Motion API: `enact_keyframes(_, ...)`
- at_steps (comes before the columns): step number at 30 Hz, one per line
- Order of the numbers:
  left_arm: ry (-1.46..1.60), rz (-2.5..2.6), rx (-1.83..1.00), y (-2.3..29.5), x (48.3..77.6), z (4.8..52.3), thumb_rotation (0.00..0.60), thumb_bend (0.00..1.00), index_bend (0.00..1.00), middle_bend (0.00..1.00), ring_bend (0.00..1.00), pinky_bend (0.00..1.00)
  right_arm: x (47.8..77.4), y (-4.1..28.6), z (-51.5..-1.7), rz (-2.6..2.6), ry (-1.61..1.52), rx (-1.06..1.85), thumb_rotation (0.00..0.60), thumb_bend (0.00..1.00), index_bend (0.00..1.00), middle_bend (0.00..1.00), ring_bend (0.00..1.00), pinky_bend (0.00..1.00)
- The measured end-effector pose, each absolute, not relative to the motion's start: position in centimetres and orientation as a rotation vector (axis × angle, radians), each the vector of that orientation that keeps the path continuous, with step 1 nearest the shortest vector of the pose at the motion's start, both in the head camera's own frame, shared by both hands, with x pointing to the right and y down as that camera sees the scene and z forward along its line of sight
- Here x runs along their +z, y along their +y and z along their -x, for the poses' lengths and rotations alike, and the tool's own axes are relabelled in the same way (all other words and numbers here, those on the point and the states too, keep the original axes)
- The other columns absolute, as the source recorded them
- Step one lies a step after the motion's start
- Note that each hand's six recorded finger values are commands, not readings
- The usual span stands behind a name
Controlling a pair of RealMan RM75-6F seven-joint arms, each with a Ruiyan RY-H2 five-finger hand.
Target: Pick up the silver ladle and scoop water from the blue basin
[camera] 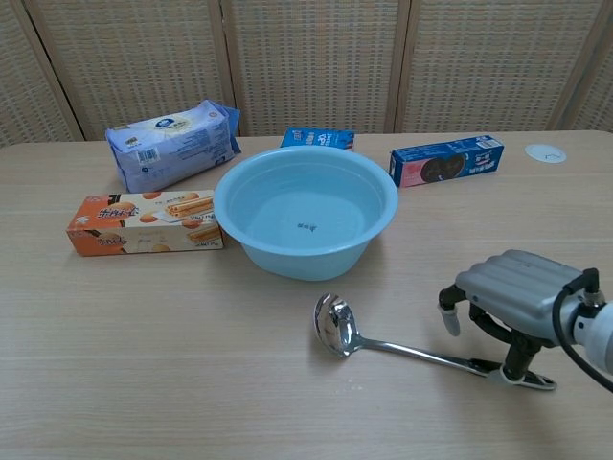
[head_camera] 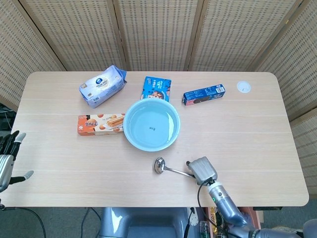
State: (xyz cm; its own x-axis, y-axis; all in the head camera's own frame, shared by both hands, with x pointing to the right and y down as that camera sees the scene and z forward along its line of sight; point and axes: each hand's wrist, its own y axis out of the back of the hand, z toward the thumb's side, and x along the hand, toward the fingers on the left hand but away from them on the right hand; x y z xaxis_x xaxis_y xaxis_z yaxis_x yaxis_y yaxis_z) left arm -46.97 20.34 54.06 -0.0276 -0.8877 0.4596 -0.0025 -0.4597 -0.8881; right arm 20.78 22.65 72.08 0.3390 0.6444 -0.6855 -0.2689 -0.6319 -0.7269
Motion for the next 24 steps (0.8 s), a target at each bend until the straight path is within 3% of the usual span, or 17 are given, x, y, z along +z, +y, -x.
enact_keyframes(17, 0.952, 1.535, -1.584, 20.4, 54.4, 46.8, 0.600, 0.00, 0.00, 0.00, 0.00, 0.00, 73.7, 19.8, -22.2, 1.695, -0.426, 1.485, 0.600, 0.00, 0.45, 0.82, 0.76, 1.00)
enact_keyframes(24, 0.945, 1.538, -1.585, 20.4, 54.5, 46.7, 0.600, 0.00, 0.00, 0.00, 0.00, 0.00, 73.5, 20.0, -22.0, 1.770, -0.459, 1.502, 0.600, 0.09, 0.45, 0.82, 0.76, 1.00)
